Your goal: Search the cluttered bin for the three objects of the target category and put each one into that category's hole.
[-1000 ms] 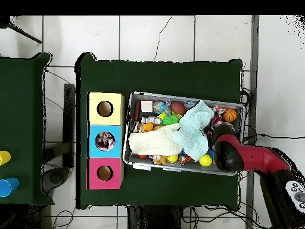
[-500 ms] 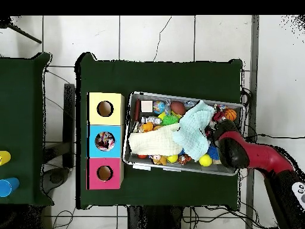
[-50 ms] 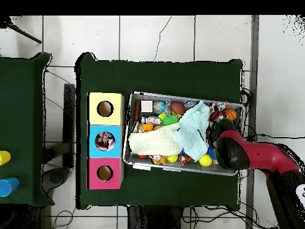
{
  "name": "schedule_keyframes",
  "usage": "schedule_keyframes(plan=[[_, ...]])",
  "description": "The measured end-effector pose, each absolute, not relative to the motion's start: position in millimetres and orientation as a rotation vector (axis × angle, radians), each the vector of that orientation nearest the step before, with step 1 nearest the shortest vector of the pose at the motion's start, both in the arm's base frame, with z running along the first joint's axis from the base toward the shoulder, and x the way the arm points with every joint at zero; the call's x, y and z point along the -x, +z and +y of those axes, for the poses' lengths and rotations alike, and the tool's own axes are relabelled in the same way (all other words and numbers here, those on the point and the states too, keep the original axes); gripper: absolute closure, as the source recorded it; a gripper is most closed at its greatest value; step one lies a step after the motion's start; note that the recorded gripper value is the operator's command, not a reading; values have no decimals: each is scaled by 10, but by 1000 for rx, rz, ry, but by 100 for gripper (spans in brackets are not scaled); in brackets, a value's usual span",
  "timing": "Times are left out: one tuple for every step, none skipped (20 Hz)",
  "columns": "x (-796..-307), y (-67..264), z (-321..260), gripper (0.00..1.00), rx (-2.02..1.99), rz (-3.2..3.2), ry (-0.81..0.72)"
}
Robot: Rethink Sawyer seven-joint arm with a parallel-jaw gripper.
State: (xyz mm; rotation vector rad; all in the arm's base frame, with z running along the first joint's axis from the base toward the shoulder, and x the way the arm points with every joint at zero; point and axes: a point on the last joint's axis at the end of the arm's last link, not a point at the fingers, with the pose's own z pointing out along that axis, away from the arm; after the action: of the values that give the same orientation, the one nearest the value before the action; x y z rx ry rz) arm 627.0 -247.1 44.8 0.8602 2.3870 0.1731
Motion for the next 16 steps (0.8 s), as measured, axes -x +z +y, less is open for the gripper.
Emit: schedule_keyframes(plan=[[-6296, 574, -2415, 100, -847, 2394, 161], [-6345, 827, -2302, 100, -827, 2405, 136], [-6364, 926, -2254, 100, -822, 2410, 126], [-6376, 999, -2218, 100, -820, 2414, 118], [-6388, 1070, -2182, 100, -819, 2418, 111], [-6405, 1166, -2132, 100, -821, 2423, 103], [-6427, 1347, -2033, 100, -828, 2436, 86], [-6435, 1433, -1983, 100, -831, 2443, 77], [-6443, 1514, -1929, 100, -834, 2450, 69], [-6449, 1646, -1835, 100, -837, 2464, 53], [-6454, 1734, -1766, 100, -836, 2473, 42], [-6456, 1783, -1726, 100, -834, 2478, 35], [-6461, 1862, -1661, 100, -829, 2484, 25], [-6469, 1961, -1573, 100, -819, 2492, 12], [-6476, 2024, -1515, 100, -809, 2495, 3], [-6480, 2058, -1482, 100, -803, 2495, -1]])
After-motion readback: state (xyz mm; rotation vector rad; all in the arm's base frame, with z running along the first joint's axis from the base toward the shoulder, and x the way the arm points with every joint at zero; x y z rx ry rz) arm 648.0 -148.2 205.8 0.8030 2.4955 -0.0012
